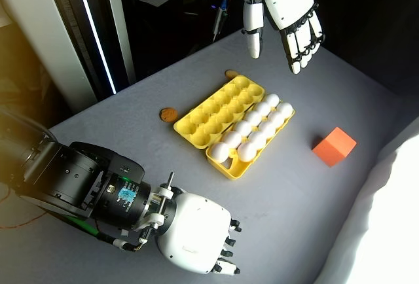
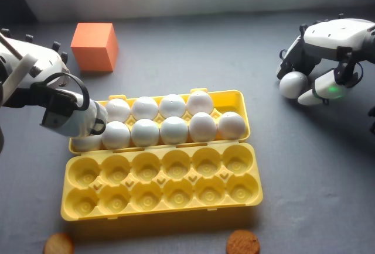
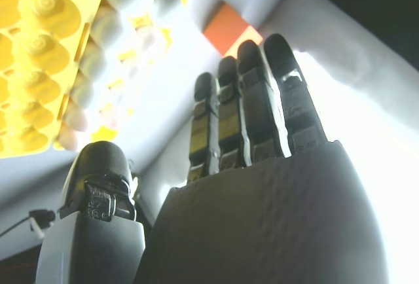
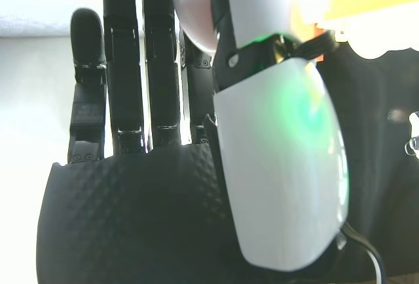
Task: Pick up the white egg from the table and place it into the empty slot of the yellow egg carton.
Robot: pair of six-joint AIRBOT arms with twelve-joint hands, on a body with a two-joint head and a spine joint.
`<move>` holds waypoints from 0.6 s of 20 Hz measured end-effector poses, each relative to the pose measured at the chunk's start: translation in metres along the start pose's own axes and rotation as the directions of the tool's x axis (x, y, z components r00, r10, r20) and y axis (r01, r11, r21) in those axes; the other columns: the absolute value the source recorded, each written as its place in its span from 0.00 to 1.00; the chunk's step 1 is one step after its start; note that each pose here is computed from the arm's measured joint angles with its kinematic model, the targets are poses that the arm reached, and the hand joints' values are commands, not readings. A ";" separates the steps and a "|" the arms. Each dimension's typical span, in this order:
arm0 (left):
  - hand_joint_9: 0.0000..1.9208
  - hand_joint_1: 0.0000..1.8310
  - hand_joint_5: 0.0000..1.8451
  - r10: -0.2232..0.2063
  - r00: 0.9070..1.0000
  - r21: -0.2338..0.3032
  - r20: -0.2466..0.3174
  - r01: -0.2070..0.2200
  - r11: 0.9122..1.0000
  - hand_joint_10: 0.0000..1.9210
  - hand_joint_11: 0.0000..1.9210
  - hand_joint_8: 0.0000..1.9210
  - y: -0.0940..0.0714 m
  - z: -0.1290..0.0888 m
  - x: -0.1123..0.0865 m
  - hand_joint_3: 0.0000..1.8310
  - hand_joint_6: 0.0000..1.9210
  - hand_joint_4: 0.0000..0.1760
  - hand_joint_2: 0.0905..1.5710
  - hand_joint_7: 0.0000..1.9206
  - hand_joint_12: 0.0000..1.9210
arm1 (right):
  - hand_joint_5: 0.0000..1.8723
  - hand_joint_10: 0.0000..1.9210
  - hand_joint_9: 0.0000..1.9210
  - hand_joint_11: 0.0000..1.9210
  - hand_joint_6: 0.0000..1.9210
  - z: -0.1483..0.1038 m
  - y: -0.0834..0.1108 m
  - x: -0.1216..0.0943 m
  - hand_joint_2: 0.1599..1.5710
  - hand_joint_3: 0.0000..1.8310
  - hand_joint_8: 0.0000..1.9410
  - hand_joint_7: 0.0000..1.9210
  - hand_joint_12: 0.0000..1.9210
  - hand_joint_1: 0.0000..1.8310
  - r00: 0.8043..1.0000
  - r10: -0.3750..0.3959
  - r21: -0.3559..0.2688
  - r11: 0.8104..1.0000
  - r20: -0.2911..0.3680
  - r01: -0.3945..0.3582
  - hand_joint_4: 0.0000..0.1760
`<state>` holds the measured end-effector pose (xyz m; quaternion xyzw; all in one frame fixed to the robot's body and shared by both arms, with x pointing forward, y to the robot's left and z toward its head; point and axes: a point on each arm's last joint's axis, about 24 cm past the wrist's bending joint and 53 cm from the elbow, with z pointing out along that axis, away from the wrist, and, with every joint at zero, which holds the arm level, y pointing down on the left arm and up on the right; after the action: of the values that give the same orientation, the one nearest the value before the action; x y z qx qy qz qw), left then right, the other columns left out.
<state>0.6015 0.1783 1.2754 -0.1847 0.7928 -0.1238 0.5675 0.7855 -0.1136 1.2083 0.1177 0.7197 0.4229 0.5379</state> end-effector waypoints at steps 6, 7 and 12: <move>0.17 0.01 0.14 0.000 1.000 0.000 0.000 0.000 1.000 0.00 0.00 0.00 0.000 0.000 0.000 0.00 0.00 0.00 0.82 0.15 0.43 | 0.52 0.15 0.60 0.36 0.54 0.001 0.002 0.001 0.66 0.00 0.38 0.58 0.57 0.67 1.000 0.001 -0.007 1.000 0.003 -0.001 0.02; 0.17 0.00 0.14 0.000 1.000 0.000 0.000 0.000 1.000 0.00 0.00 0.00 0.000 0.000 0.000 0.00 0.00 0.00 0.82 0.16 0.44 | 0.53 0.15 0.60 0.35 0.53 0.001 0.002 0.001 0.66 0.00 0.39 0.58 0.58 0.67 1.000 0.002 -0.007 1.000 0.003 -0.002 0.05; 0.16 0.00 0.15 0.000 1.000 0.000 0.000 0.000 1.000 0.00 0.00 0.00 0.000 0.000 0.000 0.00 0.00 0.00 0.82 0.16 0.43 | 0.53 0.24 0.57 0.39 0.52 -0.003 0.031 -0.008 0.65 0.00 0.35 0.60 0.55 0.68 1.000 0.026 -0.076 0.997 0.005 -0.026 0.00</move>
<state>0.6015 0.1783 1.2755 -0.1847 0.7927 -0.1237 0.5676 0.7775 -0.1007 1.2361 0.1077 0.6997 0.4566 0.5387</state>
